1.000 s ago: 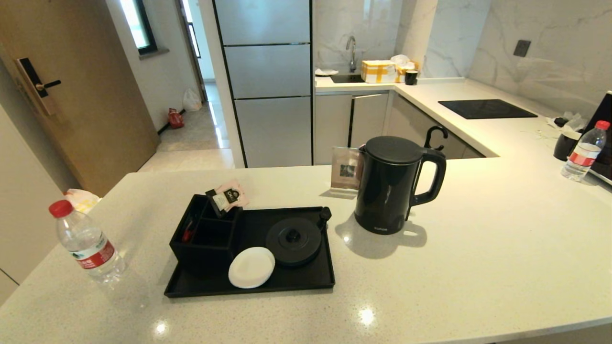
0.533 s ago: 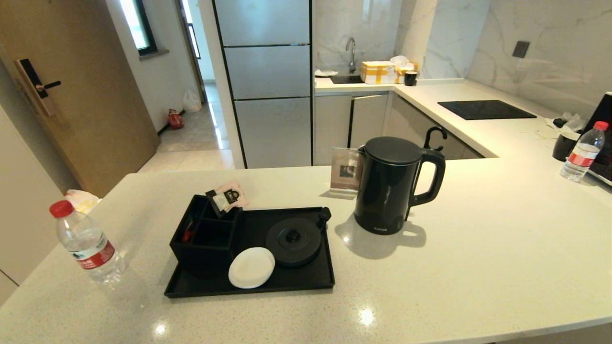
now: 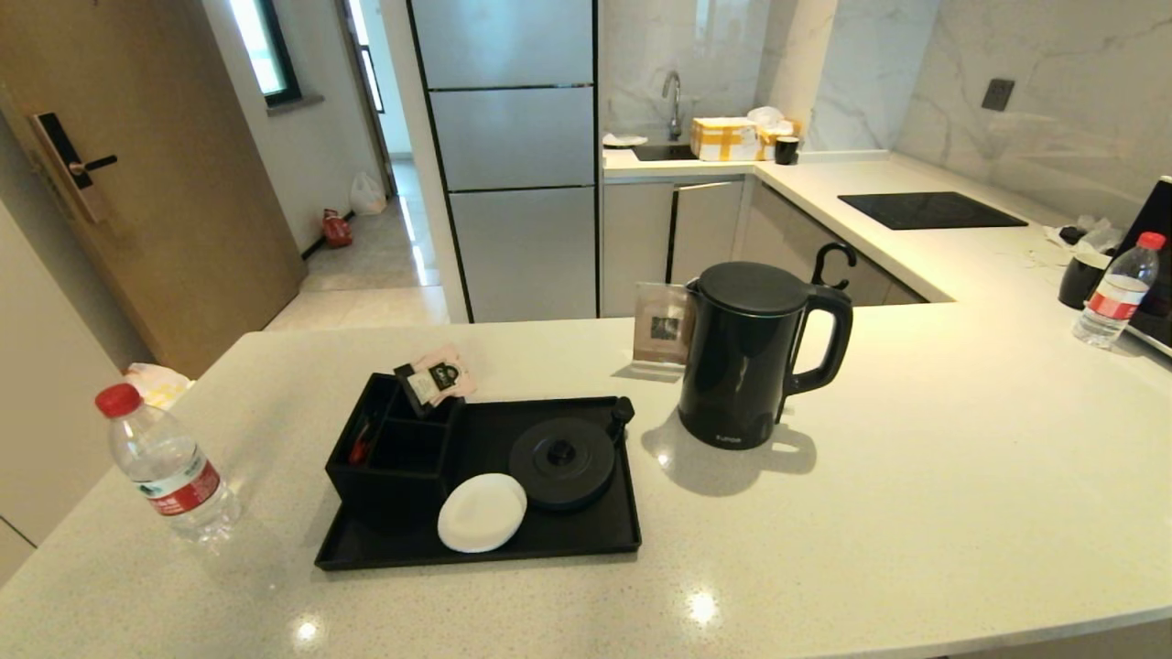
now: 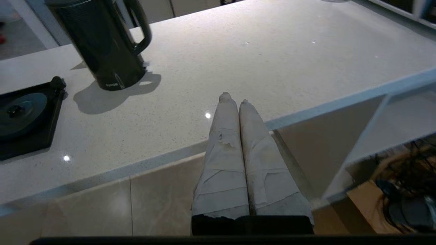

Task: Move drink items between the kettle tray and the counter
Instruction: Return the kettle to its original position

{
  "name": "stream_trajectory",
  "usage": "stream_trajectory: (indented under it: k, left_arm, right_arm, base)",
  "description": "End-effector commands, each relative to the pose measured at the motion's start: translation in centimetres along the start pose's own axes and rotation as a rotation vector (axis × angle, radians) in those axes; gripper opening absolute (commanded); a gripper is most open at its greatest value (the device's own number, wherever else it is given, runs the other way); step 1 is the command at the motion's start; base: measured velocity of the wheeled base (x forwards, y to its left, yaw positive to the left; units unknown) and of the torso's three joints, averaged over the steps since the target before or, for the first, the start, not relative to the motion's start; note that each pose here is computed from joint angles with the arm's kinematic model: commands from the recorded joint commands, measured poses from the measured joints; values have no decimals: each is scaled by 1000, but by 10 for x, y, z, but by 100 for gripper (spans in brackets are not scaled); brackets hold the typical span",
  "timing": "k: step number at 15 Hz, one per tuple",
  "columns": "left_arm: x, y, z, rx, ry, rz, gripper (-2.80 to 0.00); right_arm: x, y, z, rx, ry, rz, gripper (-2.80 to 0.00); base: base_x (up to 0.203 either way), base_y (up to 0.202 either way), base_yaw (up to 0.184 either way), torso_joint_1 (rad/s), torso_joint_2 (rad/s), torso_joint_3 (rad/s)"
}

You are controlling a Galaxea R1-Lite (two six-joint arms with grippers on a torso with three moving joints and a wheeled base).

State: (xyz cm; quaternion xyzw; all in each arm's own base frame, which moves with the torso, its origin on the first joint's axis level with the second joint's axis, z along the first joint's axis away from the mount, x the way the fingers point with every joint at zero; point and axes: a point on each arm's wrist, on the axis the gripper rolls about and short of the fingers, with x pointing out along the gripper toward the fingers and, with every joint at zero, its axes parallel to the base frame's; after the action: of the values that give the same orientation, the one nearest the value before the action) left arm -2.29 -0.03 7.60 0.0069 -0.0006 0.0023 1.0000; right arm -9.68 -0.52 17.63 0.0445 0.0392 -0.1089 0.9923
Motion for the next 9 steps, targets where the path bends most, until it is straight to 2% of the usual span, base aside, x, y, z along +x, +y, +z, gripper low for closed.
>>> stream_trajectory:
  k: [1, 3, 4, 5, 6, 7, 9]
  left_arm:
    - [0, 0, 0, 0, -2, 0, -280]
    - [0, 0, 0, 0, -2, 0, -280]
    - [0, 0, 0, 0, -2, 0, -280]
    - [0, 0, 0, 0, -2, 0, -280]
    - [0, 0, 0, 0, -2, 0, -280]
    - [0, 0, 0, 0, -2, 0, -280]
    - [0, 0, 0, 0, -3, 0, -280]
  right_arm:
    - [18, 2, -22, -7, -69, 19, -280]
    - [51, 7, -51, -43, -84, 21, -280]
    - [61, 8, -60, -54, -129, 24, -280]
    - [65, 9, -63, -66, -181, 26, -280]
    - [65, 9, -63, -72, -187, 26, -280]
    - [67, 10, -65, -77, -191, 54, -280]
    - [79, 13, -91, -113, -108, 189, -280]
  base:
    - [0, 0, 0, 0, 0, 0]
    - [0, 0, 0, 0, 0, 0]
    - [0, 0, 0, 0, 0, 0]
    - [0, 0, 0, 0, 0, 0]
    - [0, 0, 0, 0, 0, 0]
    - [0, 0, 0, 0, 0, 0]
    - [0, 0, 0, 0, 0, 0]
